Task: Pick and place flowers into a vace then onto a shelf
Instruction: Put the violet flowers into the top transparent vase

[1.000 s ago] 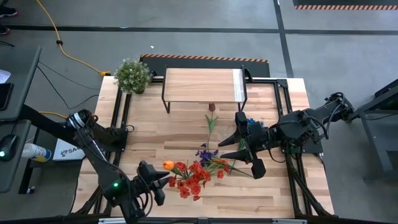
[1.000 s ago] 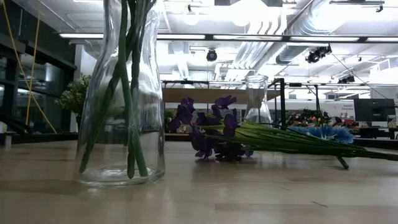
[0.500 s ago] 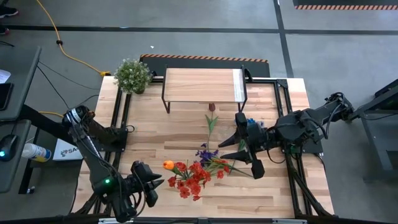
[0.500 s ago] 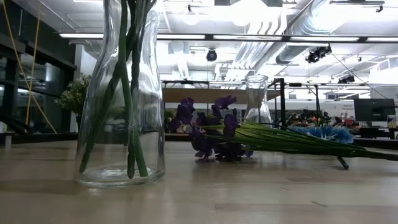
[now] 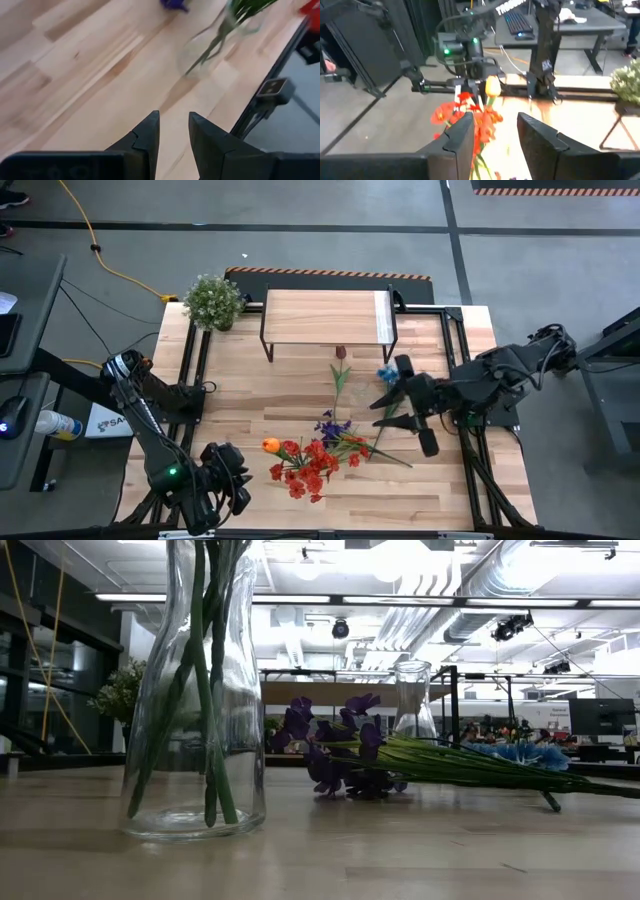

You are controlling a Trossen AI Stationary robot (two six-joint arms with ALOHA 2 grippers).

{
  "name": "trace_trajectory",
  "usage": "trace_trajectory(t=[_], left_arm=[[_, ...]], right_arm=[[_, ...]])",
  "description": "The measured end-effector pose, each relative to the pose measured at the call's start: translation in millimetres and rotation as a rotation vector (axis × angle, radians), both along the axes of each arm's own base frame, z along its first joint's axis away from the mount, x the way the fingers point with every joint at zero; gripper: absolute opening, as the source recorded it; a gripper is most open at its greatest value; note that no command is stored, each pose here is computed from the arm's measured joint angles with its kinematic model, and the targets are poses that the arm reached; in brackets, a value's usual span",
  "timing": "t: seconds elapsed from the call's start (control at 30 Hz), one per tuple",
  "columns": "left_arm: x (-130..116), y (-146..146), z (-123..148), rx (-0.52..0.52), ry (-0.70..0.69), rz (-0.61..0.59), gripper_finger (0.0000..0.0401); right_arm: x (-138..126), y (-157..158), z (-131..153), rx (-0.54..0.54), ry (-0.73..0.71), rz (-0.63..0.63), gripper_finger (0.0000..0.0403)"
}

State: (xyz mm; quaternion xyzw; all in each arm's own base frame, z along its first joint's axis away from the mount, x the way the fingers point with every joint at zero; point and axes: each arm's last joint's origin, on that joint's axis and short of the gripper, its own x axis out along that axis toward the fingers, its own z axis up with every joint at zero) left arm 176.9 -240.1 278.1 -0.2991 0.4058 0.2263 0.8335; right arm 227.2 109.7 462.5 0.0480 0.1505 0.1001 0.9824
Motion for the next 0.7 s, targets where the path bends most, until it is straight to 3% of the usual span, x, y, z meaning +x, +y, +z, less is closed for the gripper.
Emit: trace_trajectory(t=[0.37,0.7], left_arm=[[-3,2,-2,-0.003,0.061,0.004,0.0138],[-6,3,-3,-0.035,0.119,0.031,0.0138]], right_arm=[[-31,-17,-7,0.03,0.178,-0.085,0.0139],[-51,-24,-35,0.14,0.585,-0.179,0.0139]])
